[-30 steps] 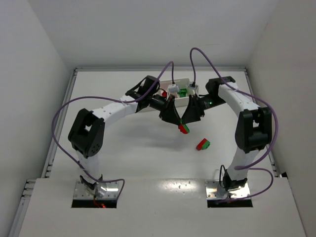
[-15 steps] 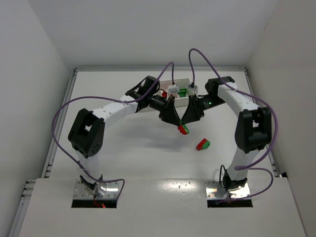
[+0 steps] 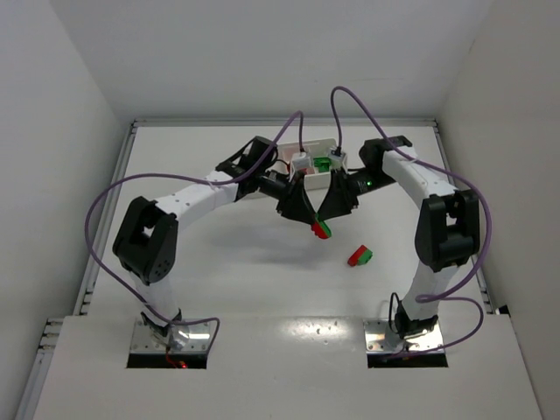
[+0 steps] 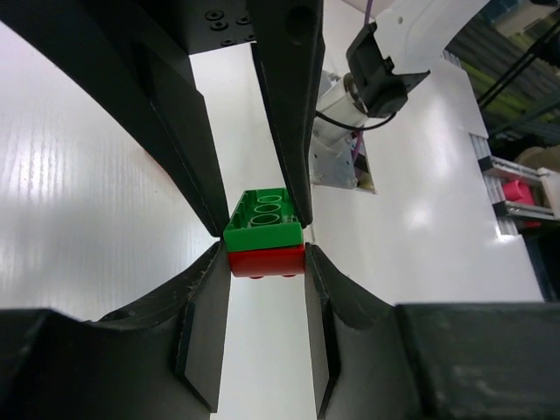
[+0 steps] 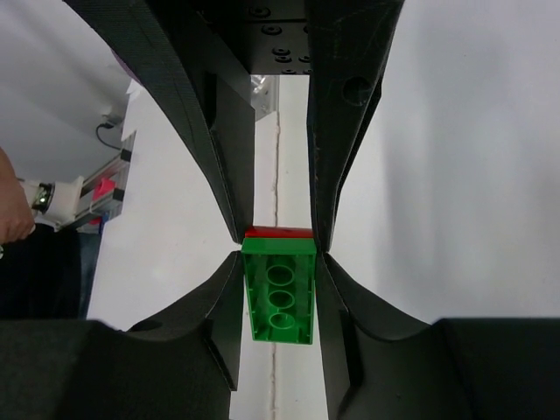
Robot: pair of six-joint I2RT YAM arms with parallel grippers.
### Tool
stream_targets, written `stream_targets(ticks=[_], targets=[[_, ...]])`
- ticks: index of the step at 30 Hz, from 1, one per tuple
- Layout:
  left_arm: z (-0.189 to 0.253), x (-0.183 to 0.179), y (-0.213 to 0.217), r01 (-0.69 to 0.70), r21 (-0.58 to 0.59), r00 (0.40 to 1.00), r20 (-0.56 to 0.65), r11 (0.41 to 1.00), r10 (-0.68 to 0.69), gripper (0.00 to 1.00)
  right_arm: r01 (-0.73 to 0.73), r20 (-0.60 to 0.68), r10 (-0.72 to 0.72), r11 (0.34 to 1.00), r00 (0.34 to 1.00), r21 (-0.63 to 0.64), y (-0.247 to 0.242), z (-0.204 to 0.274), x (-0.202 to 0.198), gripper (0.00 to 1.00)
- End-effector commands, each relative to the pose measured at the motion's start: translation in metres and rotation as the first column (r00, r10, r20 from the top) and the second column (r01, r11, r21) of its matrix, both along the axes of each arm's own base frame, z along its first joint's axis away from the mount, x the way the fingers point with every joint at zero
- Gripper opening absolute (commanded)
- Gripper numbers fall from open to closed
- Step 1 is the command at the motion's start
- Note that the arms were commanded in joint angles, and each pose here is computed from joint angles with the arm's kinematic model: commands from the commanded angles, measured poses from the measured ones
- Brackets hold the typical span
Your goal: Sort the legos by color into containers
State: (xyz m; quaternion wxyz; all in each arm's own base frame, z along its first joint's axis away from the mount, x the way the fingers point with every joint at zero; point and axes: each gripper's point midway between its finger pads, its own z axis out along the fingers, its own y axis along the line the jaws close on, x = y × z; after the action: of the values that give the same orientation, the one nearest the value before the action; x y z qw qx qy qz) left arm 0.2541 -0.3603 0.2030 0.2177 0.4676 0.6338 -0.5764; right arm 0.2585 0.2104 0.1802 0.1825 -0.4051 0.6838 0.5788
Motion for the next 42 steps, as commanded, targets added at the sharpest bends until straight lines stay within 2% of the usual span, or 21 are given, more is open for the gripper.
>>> stream_targets(ticks=[1,17,21,23,24,25,26,27,28,30,31,32,33,36,38,42], targets=[[0.001,-0.011,0.024,0.012,0.014,1.0,0.017,1.0,-0.012,0.0,0.032,-0.003,-0.032,0.999,0.999,0.014,-0.009,0.013,0.003,0.02],[-0.028,-0.018,0.041,0.02,0.079,1.0,0.0,0.997,-0.02,0.0,0.122,0.082,-0.122,0.993,0.989,0.01,-0.035,0.026,0.039,0.02],[-0.02,-0.007,0.05,-0.027,0.08,0.999,0.034,0.996,0.024,0.0,0.153,0.139,-0.157,0.987,0.978,0.041,-0.039,0.036,0.066,0.02],[-0.016,0.002,0.053,-0.056,0.087,0.996,0.076,0.995,0.05,0.0,0.195,0.126,-0.198,0.98,0.972,0.039,-0.042,0.043,0.08,0.02],[-0.008,0.008,0.056,-0.078,0.08,0.992,0.106,0.994,0.07,0.0,0.212,0.213,-0.215,0.976,0.953,0.038,-0.043,0.042,0.101,0.02],[-0.005,0.012,0.06,-0.097,0.08,0.989,0.121,0.992,0.087,0.0,0.27,0.144,-0.269,0.963,0.952,0.007,-0.043,0.044,0.107,0.02],[0.0,0.019,0.059,-0.116,0.085,0.983,0.15,0.99,0.102,0.0,0.322,0.178,-0.309,0.946,0.934,-0.049,-0.045,0.037,0.12,0.02],[0.003,0.023,0.063,-0.135,0.085,0.979,0.163,0.987,0.12,0.0,0.375,0.288,-0.352,0.926,0.891,-0.03,-0.043,0.031,0.146,0.02],[0.008,0.029,0.066,-0.149,0.075,0.975,0.177,0.986,0.133,0.0,0.457,0.252,-0.433,0.889,0.865,-0.04,-0.045,0.034,0.158,0.02],[0.018,0.04,0.07,-0.191,0.077,0.962,0.212,0.979,0.171,0.0,0.552,0.344,-0.512,0.834,0.787,-0.02,-0.052,0.041,0.191,0.02],[0.021,0.045,0.073,-0.204,0.071,0.958,0.22,0.976,0.184,0.0,0.59,0.325,-0.548,0.806,0.771,-0.041,-0.055,0.039,0.202,0.02],[0.021,0.047,0.073,-0.214,0.073,0.956,0.221,0.974,0.193,0.0,0.599,0.282,-0.559,0.797,0.78,-0.078,-0.056,0.018,0.215,0.02],[0.026,0.054,0.075,-0.231,0.061,0.949,0.232,0.971,0.212,0.0,0.619,0.302,-0.577,0.783,0.759,-0.061,-0.056,0.03,0.232,0.02],[0.037,0.065,0.082,-0.287,0.045,0.929,0.258,0.957,0.266,0.0,0.68,0.336,-0.627,0.731,0.703,-0.059,-0.059,0.023,0.26,0.02],[0.038,0.076,0.086,-0.328,0.046,0.911,0.279,0.944,0.303,0.0,0.704,0.366,-0.64,0.707,0.676,-0.064,-0.06,0.024,0.274,0.02],[0.049,0.088,0.088,-0.38,0.027,0.888,0.292,0.925,0.356,0.0,0.722,0.37,-0.65,0.685,0.664,-0.095,-0.059,0.0,0.293,0.02]])
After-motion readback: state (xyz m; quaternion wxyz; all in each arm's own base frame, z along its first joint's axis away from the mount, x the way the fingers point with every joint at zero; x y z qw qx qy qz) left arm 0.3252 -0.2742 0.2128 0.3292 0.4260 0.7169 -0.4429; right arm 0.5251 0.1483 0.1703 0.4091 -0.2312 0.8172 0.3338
